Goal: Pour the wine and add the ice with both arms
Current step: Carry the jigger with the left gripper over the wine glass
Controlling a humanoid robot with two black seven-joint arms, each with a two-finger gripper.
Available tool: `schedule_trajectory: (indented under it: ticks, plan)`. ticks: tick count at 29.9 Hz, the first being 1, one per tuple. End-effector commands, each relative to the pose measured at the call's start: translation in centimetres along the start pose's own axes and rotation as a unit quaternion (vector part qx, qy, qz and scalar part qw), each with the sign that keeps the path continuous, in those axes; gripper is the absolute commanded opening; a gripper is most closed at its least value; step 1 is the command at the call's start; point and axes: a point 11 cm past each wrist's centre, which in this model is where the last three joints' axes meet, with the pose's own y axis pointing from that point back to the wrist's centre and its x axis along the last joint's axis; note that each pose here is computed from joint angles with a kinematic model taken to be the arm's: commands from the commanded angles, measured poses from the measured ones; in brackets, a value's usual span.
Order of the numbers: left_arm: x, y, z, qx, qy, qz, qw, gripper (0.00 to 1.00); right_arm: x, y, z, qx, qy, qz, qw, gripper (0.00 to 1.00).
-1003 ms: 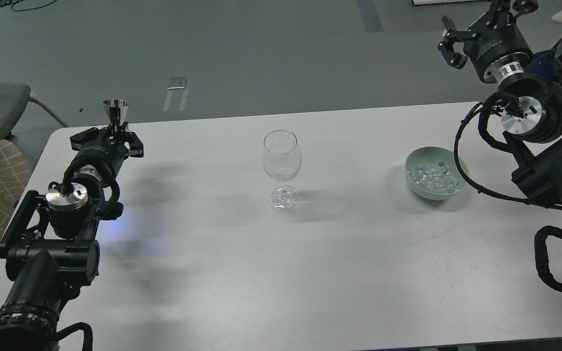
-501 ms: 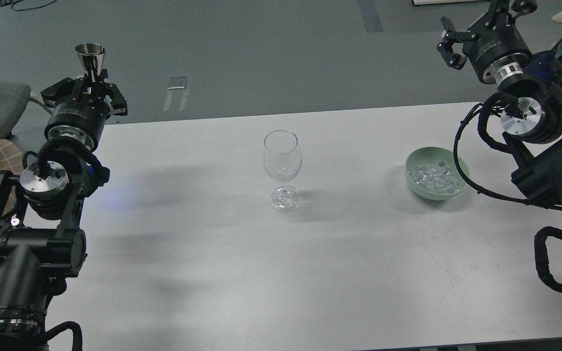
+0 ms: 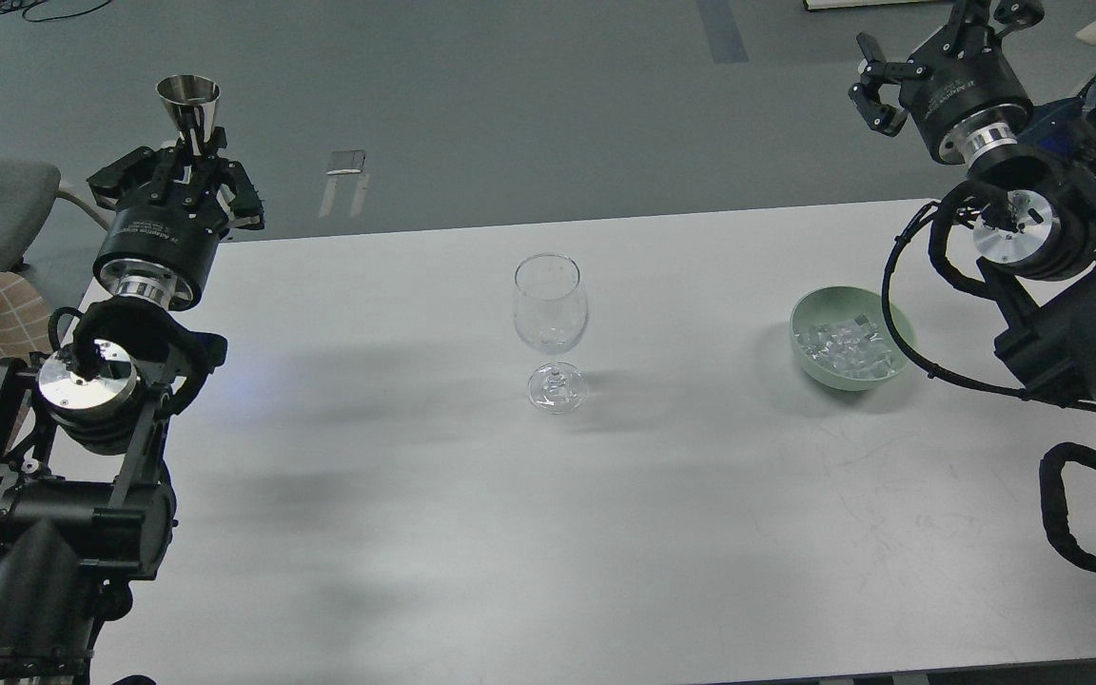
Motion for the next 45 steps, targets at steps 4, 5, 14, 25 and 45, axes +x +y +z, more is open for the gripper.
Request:
schedule_trajectory:
  ticks: [4, 5, 14, 25, 45]
  plan:
    - [0.1, 1.8, -1.2, 0.01, 0.004, 0.001, 1.0, 0.0, 0.3, 0.2, 0.0, -0.001, 0.002, 0.003, 1.0, 1.0]
    - [0.2, 2.0, -1.5, 0.013, 0.005, 0.0, 1.0, 0.0, 0.4, 0.2, 0.0, -0.001, 0.002, 0.003, 1.0, 1.0]
    - [0.5, 4.2, -3.9, 0.047, 0.012, -0.004, 0.999, 0.0, 0.6, 0.3, 0.3, -0.004, 0.001, 0.006, 1.0, 1.0]
    - [-0.2, 4.6, -8.6, 0.096, 0.009, -0.011, 0.995, 0.0, 0.9, 0.5, 0.4, -0.004, 0.0, 0.008, 1.0, 1.0]
    - [-1.0, 5.1, -13.5, 0.151, -0.032, -0.028, 0.988, 0.0, 1.2, 0.8, 0.6, -0.007, 0.001, 0.011, 1.0, 1.0]
